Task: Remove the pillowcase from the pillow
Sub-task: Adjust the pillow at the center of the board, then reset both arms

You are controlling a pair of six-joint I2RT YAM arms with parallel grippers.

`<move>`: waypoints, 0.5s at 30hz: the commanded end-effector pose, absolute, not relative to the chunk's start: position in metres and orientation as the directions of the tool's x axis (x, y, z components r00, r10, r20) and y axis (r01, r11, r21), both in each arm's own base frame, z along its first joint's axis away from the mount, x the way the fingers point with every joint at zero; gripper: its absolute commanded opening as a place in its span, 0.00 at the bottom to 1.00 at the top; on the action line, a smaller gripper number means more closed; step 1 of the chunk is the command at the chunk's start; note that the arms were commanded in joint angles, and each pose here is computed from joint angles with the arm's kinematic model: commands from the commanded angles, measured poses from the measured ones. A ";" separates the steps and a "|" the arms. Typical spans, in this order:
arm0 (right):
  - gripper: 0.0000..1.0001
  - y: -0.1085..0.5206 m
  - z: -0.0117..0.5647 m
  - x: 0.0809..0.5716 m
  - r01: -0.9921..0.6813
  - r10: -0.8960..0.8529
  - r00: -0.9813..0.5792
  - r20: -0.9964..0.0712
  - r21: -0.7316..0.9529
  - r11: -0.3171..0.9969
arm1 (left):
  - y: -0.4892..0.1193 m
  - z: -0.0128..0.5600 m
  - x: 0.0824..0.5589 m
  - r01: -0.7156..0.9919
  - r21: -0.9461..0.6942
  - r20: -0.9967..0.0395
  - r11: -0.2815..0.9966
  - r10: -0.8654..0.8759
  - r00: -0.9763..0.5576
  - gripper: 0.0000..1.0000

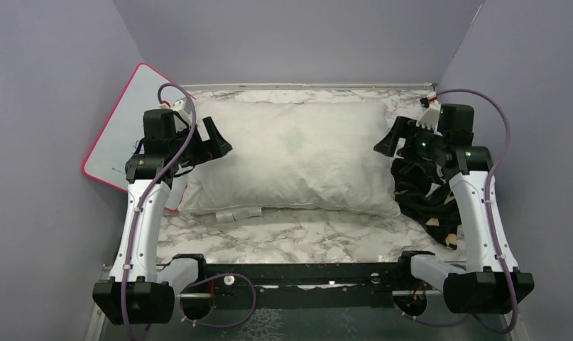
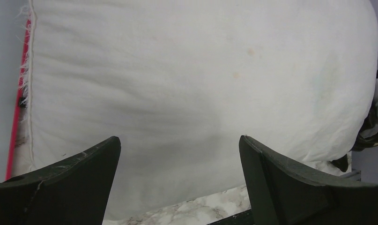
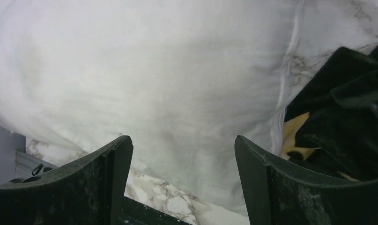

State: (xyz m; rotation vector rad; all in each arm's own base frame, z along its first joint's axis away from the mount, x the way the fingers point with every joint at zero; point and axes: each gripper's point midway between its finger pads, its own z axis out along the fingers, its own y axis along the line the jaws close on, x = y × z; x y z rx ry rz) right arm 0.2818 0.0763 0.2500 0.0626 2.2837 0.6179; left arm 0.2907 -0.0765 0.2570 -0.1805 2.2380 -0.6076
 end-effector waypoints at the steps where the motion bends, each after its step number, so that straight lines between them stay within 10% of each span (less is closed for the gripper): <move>1: 0.85 0.065 0.277 0.294 -0.135 0.205 -0.667 -0.717 0.387 0.912 | -0.068 0.290 0.294 0.072 -0.446 -0.748 0.892 -0.328 -0.577 0.99; 15: 1.00 0.076 0.409 0.272 -0.386 0.167 -0.179 -0.970 0.225 0.895 | -0.008 0.332 0.301 -0.181 -0.312 -0.854 0.933 -0.359 -0.376 0.99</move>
